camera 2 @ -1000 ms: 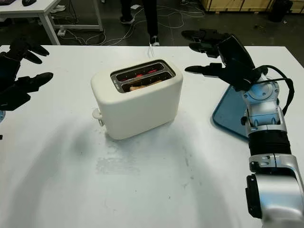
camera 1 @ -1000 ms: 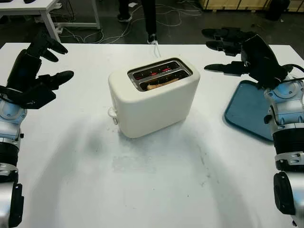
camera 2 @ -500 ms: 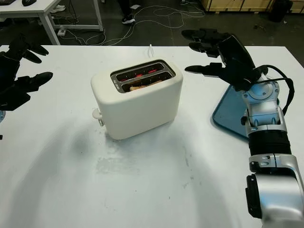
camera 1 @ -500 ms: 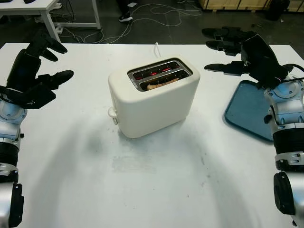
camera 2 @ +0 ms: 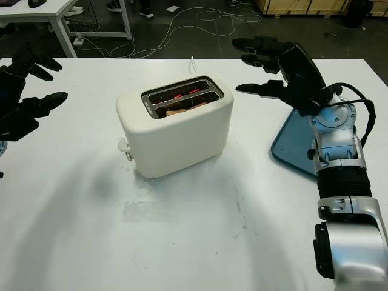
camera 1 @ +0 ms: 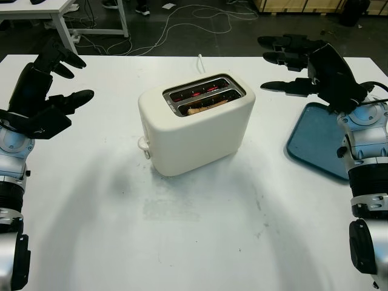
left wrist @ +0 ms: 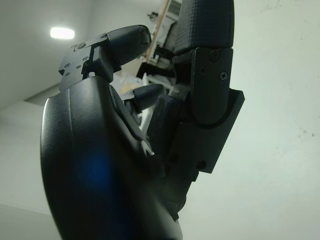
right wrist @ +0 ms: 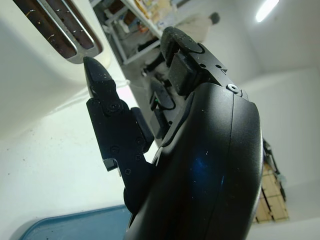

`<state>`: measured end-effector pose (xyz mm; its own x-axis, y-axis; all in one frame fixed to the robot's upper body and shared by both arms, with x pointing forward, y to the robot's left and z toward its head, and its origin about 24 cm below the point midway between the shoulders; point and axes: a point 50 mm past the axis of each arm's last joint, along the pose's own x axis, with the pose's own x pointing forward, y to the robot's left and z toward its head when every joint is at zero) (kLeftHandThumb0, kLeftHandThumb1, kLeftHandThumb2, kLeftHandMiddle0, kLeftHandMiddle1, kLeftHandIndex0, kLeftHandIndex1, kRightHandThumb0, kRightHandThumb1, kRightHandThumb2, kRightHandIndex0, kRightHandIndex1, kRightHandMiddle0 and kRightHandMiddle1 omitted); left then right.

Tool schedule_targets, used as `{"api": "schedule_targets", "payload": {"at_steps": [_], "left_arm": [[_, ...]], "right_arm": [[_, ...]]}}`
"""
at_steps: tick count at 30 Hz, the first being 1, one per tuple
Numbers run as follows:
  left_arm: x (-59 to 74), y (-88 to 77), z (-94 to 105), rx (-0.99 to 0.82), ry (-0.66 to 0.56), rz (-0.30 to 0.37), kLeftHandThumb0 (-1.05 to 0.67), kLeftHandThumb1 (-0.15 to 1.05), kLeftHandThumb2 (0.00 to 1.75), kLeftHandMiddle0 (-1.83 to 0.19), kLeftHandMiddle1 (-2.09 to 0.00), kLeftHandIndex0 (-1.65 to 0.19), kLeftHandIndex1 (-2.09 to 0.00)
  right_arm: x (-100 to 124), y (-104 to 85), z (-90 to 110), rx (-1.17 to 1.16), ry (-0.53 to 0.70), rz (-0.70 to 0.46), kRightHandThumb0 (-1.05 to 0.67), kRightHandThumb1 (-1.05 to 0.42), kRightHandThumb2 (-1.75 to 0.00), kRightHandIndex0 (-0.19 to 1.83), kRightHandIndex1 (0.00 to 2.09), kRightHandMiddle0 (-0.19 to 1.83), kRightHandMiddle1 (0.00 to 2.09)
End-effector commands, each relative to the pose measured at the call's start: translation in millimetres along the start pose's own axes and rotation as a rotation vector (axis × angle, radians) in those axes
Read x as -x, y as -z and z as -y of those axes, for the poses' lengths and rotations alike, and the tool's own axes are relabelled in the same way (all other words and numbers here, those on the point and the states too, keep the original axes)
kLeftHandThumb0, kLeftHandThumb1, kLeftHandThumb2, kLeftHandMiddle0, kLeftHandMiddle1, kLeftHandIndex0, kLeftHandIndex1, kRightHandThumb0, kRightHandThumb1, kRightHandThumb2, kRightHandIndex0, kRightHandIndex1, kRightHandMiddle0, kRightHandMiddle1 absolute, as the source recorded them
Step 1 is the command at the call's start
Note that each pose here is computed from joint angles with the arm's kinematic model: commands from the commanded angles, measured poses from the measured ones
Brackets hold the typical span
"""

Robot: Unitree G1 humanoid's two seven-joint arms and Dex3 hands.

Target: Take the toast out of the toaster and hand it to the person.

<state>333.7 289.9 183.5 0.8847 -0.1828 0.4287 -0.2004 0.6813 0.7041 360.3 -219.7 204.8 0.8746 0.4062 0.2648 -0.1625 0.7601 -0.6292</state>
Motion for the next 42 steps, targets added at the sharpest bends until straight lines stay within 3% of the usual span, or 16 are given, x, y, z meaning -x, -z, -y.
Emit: {"api": "schedule_targets", "payload": {"at_steps": [1, 42], "left_arm": [[-1.3, -1.0, 0.4, 0.010, -0.008, 0.006, -1.05, 0.92, 0.45, 0.00, -1.75, 0.00, -1.61], [0.5, -0.5, 0.9, 0.003, -0.010, 0.004, -1.05, 0.92, 0.48, 0.00, -1.75, 0.00, -1.62]], "right_arm": [[0.2, -2.1, 3.4, 0.009, 0.015, 0.010, -0.25, -0.77, 0.00, 0.57, 0.02, 0.56, 0.01], [0.9, -0.7, 3.1, 0.006, 0.011, 0.005, -0.22, -0.77, 0.00, 0.55, 0.01, 0.54, 0.00]]}}
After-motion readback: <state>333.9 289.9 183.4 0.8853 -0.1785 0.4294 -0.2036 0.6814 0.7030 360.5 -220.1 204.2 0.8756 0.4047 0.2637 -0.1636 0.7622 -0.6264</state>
